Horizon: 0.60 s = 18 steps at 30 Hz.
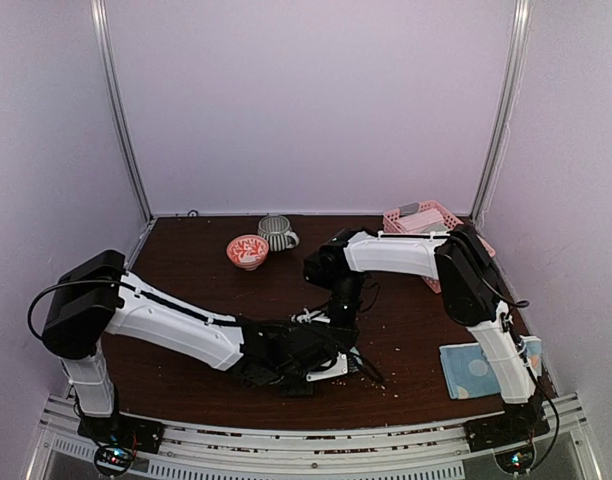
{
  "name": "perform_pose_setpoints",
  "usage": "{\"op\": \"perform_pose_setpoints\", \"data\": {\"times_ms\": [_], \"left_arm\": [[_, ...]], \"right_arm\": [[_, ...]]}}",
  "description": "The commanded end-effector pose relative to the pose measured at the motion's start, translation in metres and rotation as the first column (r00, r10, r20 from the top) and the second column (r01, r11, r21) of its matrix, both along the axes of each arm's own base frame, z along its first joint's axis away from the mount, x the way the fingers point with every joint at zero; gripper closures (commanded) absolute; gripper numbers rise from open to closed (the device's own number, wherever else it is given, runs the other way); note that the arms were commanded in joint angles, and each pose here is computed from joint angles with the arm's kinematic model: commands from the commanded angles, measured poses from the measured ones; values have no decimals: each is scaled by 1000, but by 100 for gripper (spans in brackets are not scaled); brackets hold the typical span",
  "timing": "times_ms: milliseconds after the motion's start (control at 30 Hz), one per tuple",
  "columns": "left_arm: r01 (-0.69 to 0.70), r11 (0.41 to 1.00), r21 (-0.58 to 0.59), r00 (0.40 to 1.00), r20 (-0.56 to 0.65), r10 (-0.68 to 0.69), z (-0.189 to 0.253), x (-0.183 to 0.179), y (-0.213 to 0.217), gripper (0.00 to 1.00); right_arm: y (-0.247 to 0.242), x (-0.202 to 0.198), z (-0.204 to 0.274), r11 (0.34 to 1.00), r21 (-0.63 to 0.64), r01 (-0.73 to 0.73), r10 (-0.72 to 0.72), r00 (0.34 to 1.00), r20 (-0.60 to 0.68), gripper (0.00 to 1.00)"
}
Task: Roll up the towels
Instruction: Roll the towel at the center of the board.
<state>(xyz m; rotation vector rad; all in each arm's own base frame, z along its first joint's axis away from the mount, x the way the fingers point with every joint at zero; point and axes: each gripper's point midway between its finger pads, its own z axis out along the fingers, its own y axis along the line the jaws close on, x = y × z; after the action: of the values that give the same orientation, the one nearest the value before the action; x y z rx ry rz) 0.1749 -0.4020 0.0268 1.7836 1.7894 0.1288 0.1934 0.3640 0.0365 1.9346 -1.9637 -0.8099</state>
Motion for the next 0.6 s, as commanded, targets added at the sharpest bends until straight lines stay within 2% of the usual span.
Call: {"op": "perform_pose_setpoints", "data": {"times_ms": [0,33,100,200,333,433,533,567], "left_arm": [[7,1000,27,999,-42,-5,-19,-1,1,73],[13,1000,26,998,-65,-11,-22,-5,0,75],[17,999,33,995,-99,-13,-27,-10,1,78],[9,999,33,988,-154,-4,-32,-18,3,79],[8,1000,15,947,-322,-3,-40,-34,-3,79],[-16,1000,7,894,-448,17,-47,-37,-5,78],[-58,998,-11,813,-580,41,-51,-36,-7,78],[-82,997,-13,788,-614,57,-52,-34,-7,78]], "right_arm": [[-22,13,-28,995,-94,-37,45,995,87,65],[-21,23,-15,997,-71,-13,22,992,126,55],[-20,45,12,999,-12,52,-48,976,213,48],[-24,79,60,982,85,171,-188,941,282,48],[-41,124,138,915,258,310,-390,841,375,47],[-63,152,209,817,425,389,-561,706,433,49],[-96,171,277,687,577,442,-714,559,422,49],[-104,170,297,647,620,443,-748,529,402,49]]}}
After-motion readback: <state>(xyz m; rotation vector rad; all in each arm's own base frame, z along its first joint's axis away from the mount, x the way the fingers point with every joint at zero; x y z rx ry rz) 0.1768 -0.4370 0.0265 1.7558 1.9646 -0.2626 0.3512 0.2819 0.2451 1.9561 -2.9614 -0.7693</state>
